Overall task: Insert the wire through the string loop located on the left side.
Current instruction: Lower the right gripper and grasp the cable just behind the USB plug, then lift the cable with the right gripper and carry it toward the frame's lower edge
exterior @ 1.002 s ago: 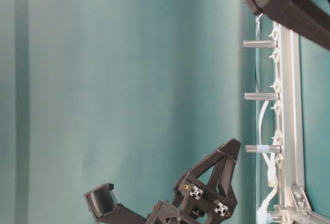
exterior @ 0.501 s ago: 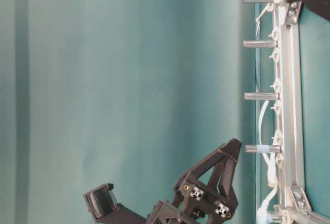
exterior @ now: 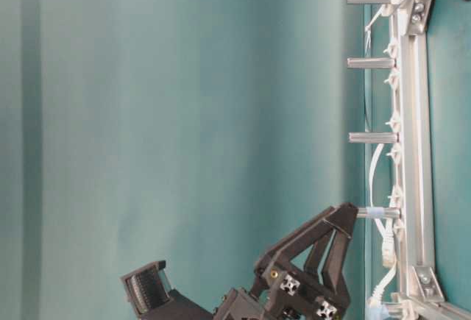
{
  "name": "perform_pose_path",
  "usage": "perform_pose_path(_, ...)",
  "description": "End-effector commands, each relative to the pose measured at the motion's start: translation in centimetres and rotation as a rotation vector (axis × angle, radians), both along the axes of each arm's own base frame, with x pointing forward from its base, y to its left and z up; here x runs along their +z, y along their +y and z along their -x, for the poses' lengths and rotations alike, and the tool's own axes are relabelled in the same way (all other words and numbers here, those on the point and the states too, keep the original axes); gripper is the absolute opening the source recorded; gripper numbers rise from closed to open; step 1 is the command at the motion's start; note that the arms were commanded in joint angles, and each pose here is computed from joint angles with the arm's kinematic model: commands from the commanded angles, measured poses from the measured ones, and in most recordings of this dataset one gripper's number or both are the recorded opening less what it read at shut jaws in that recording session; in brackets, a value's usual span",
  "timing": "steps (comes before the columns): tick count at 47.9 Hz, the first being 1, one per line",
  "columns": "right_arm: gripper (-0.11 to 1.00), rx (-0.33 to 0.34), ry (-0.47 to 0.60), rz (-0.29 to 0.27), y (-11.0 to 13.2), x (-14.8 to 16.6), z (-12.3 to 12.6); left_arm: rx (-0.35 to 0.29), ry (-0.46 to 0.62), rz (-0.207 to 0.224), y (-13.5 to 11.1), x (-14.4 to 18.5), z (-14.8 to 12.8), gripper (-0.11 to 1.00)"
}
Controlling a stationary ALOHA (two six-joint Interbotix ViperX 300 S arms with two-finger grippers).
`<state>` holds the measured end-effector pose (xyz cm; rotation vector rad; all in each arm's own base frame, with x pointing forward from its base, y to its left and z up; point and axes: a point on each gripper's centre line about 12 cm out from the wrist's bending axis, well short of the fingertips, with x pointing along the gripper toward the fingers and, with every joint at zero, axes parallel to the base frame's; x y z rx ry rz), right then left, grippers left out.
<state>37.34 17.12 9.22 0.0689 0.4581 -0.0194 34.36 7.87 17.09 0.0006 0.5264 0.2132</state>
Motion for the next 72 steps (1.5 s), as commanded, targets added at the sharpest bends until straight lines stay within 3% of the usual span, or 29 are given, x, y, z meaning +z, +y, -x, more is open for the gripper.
perform_pose_path(1, 0.63, 0.013, -0.022, -0.017, 0.7, 1.0, -0.3, -0.007, -0.031, -0.014, -0.1, 1.1, -0.2, 0.85)
perform_pose_path(41, 0.62, 0.005, 0.033, 0.010, 0.8, -1.9, -0.5, -0.008, -0.027, -0.011, -0.2, 0.9, -0.1, 0.85)
perform_pose_path(46, 0.52, -0.002, 0.038, 0.009, 0.7, -2.0, -0.4, -0.010, -0.027, -0.011, -0.2, 0.9, -0.1, 0.85)
perform_pose_path(52, 0.19, -0.003, 0.046, 0.005, 0.5, -2.1, -0.5, -0.011, -0.027, -0.011, -0.3, 0.9, -0.1, 0.85)
perform_pose_path(55, 0.09, -0.002, 0.054, 0.001, 0.5, -2.1, -0.6, -0.013, -0.027, -0.011, -0.3, 0.9, -0.1, 0.85)
perform_pose_path(72, 0.09, -0.003, 0.053, -0.001, 0.5, -2.0, -0.8, -0.017, -0.029, -0.011, -0.5, 1.0, -0.2, 0.85)
